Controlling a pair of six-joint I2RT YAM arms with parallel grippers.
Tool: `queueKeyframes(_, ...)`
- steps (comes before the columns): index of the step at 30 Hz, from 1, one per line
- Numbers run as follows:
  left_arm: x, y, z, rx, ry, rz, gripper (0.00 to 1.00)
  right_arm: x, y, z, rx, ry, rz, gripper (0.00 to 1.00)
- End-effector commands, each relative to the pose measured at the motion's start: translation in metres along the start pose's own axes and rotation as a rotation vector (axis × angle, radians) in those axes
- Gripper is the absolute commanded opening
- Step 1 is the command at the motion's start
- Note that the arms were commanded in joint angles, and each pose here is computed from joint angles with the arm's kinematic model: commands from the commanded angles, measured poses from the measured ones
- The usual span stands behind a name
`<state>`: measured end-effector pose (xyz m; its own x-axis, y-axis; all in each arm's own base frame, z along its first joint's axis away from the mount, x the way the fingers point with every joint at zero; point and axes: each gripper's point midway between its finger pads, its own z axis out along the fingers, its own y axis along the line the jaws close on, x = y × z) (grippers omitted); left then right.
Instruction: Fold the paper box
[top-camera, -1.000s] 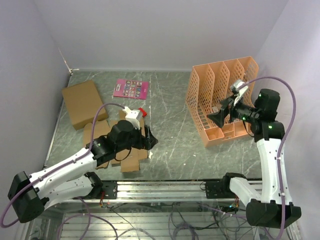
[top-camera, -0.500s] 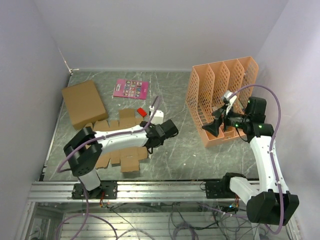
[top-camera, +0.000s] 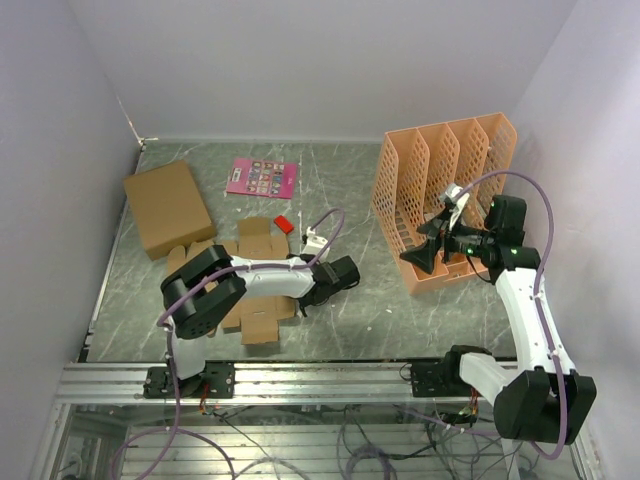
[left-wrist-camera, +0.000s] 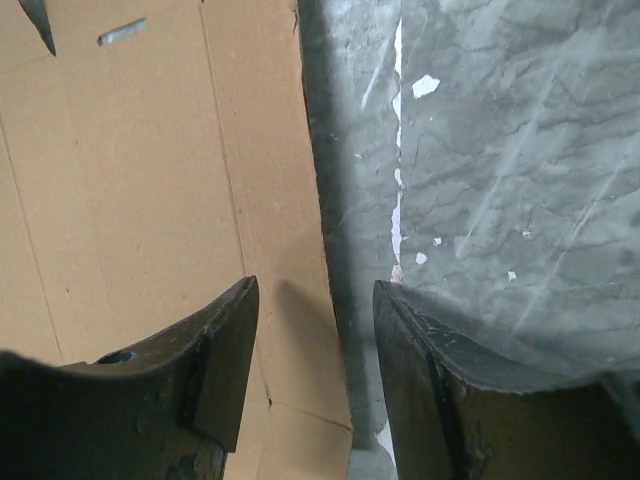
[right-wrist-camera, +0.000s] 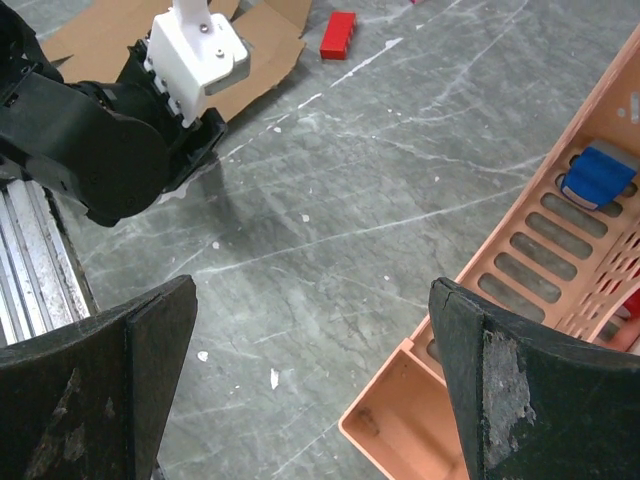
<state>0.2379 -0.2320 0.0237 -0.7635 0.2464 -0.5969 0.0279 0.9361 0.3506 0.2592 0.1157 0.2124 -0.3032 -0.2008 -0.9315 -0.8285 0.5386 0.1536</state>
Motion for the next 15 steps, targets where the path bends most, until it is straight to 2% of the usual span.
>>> queueKeyframes(1,0.004,0.003,0.006,-0.028,-0.026,-0.039,0.58,-0.003,0.006,0.003,-0.034,-0.03,-0.024,1.0)
queueKeyframes(5,0.003,0.005,0.004,-0.026,-0.04,-0.05,0.48,0.001,0.007,0.005,-0.05,-0.031,-0.008,1.0)
queueKeyframes(12,0.005,0.002,-0.001,-0.002,-0.046,-0.063,0.09,0.008,0.01,0.008,-0.075,-0.029,0.017,1.0)
queueKeyframes(15,-0.002,-0.004,-0.019,0.023,-0.081,-0.054,0.07,0.011,0.013,0.01,-0.102,-0.034,0.039,1.0)
